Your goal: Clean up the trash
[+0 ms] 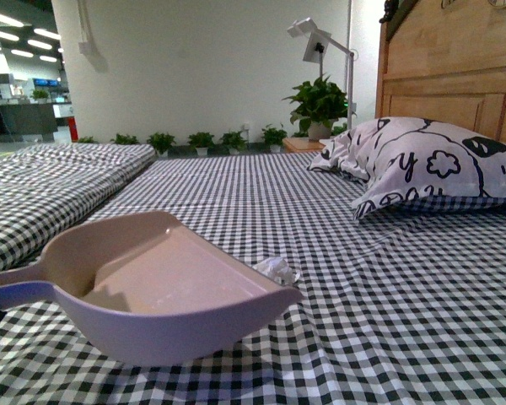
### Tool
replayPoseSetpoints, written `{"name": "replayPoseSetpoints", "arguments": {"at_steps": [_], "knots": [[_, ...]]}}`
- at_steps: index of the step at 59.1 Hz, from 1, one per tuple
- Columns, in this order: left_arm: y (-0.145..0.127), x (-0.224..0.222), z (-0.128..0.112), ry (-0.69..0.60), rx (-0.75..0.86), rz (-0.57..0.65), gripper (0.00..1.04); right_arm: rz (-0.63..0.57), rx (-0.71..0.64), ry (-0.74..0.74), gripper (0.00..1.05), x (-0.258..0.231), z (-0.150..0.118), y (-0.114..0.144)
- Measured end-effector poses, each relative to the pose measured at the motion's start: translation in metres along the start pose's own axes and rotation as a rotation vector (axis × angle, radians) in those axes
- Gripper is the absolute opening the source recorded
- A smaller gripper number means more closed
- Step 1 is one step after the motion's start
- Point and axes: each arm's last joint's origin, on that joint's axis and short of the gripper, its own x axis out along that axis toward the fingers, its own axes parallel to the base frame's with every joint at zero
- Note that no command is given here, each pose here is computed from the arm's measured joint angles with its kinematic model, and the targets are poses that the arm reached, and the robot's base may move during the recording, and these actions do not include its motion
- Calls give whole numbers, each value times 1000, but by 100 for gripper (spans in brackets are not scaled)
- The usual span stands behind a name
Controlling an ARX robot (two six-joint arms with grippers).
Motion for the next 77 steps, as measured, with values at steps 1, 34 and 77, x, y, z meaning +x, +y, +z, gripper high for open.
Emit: {"name": "replayPoseSetpoints", "arguments": {"at_steps": [1, 34, 77], "knots": [[0, 1, -1, 5, 0, -5, 29, 0, 0, 0, 20, 0, 0, 0], [10, 25, -34, 69, -18, -55, 29, 0, 0, 0, 20, 0, 0, 0], [11, 44, -43, 94, 79, -42, 29, 0, 0, 0, 20, 0, 0, 0]]}}
